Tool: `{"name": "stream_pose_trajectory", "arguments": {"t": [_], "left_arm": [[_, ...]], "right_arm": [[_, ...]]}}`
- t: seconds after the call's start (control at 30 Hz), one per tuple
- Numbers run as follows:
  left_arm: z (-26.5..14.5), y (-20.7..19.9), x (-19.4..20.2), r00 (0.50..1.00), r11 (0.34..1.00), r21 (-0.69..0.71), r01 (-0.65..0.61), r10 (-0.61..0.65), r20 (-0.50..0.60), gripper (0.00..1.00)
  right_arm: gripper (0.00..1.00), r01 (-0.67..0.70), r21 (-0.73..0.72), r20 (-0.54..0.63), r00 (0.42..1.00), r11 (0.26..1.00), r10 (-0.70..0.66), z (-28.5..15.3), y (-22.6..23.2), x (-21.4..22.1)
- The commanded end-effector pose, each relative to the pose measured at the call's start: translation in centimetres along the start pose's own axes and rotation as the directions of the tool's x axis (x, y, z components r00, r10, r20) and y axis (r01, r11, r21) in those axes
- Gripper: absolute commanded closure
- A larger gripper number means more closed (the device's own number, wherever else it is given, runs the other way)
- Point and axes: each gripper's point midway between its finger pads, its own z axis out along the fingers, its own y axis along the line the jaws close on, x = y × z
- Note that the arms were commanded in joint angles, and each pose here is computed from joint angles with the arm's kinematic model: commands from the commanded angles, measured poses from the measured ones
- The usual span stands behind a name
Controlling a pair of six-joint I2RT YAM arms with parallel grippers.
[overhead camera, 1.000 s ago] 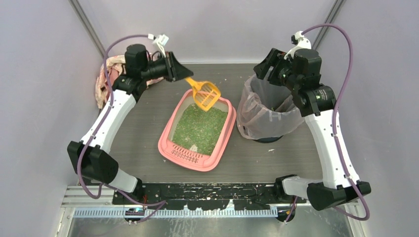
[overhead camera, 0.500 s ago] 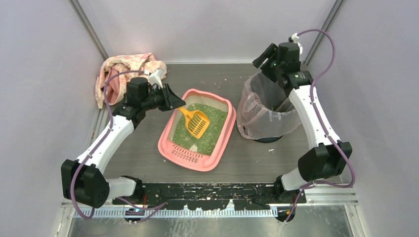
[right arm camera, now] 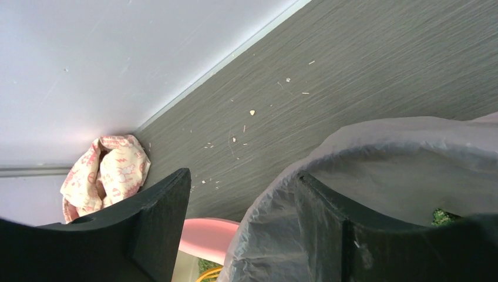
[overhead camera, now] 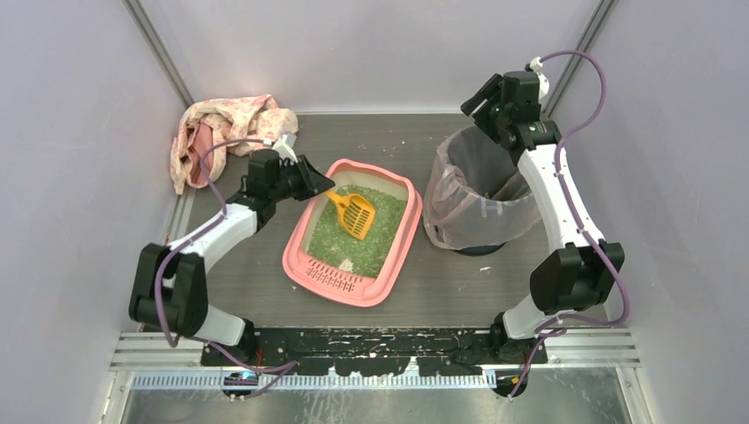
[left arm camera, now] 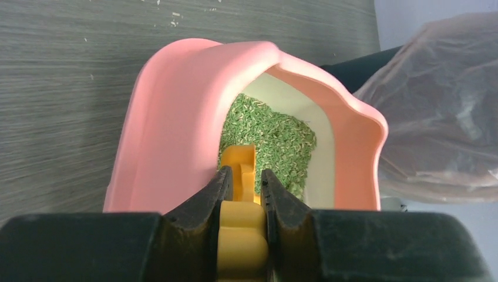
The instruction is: Clean the litter box
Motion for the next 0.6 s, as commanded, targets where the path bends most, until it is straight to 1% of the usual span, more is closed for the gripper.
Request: {"name": "stream_pose_trajectory", "arguments": {"t": [0.0,0.1,0.2,0.27,0.4,0.5,0.57], "left_arm": [[2.9,-0.5,-1.3,0.989,0.988,0.118,0.102,-0.113,0.092,1.0],[4.3,0.0,-0.1,0.979,0.974,0.146,0.176,-0.188,0.077,1.0],[5.1,-0.5,0.8,0.974,0.962,0.178,0.208,-0.22,0.05,1.0],[5.3,-0.8,1.4,0.975,0.961,0.172,0.215,-0.222,0.024,1.0],[4.4,-0.8,1.8,0.985,0.979,0.113,0.171,-0.169,-0.029,1.0],[3.4,-2.1,1.0,0.992,0.989,0.102,0.106,-0.098,-0.08,1.0],[2.8,-2.9,0.1,0.994,0.993,0.097,0.068,-0.059,-0.092,1.0]], "right_arm": [[0.3,0.012,-0.061,0.057,0.998,0.998,-0.008,0.0,1.9,-2.3],[0.3,0.013,-0.056,0.059,0.998,0.998,-0.009,0.5,1.6,-2.6],[0.3,0.005,-0.054,0.062,0.998,0.999,-0.002,0.7,1.4,-2.8],[0.3,-0.003,-0.05,0.063,0.998,0.999,0.006,0.8,1.1,-2.9],[0.3,-0.009,-0.04,0.075,0.997,0.999,0.012,0.5,0.6,-3.5],[0.3,-0.017,-0.033,0.078,0.997,0.999,0.02,0.4,0.2,-3.7],[0.3,-0.026,-0.029,0.076,0.997,0.999,0.028,0.5,0.0,-3.6]]}}
